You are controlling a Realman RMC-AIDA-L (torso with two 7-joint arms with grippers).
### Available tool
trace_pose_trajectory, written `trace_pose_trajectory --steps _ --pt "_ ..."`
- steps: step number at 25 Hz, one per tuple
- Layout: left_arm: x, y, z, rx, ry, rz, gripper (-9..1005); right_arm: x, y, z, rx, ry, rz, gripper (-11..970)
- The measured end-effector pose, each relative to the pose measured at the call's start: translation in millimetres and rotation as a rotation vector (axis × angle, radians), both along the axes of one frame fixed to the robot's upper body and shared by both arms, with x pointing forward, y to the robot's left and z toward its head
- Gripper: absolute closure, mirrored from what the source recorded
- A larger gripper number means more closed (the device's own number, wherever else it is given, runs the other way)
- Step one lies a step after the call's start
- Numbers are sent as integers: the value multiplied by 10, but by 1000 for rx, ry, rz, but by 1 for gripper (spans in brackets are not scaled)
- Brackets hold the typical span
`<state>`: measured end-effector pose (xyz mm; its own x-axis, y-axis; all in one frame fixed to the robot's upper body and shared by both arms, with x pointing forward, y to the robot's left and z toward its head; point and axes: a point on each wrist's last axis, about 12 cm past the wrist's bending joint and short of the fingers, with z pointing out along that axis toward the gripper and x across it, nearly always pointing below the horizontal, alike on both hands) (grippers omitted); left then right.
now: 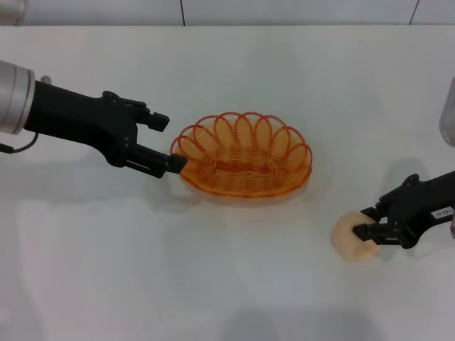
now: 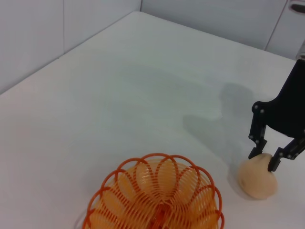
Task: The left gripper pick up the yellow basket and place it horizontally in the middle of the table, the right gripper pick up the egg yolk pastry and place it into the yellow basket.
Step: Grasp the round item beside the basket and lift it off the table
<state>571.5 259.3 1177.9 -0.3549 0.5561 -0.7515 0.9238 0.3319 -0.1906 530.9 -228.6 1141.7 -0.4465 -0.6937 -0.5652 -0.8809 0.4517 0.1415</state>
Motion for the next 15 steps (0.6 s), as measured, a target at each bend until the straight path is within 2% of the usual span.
trace_pose_trajectory --steps 3,15 --pt "1 0 2 -1 -1 0 121 -2 4 6 4 1 1 671" --pt "-15 48 -15 2 -1 13 121 5 82 139 34 -44 24 778"
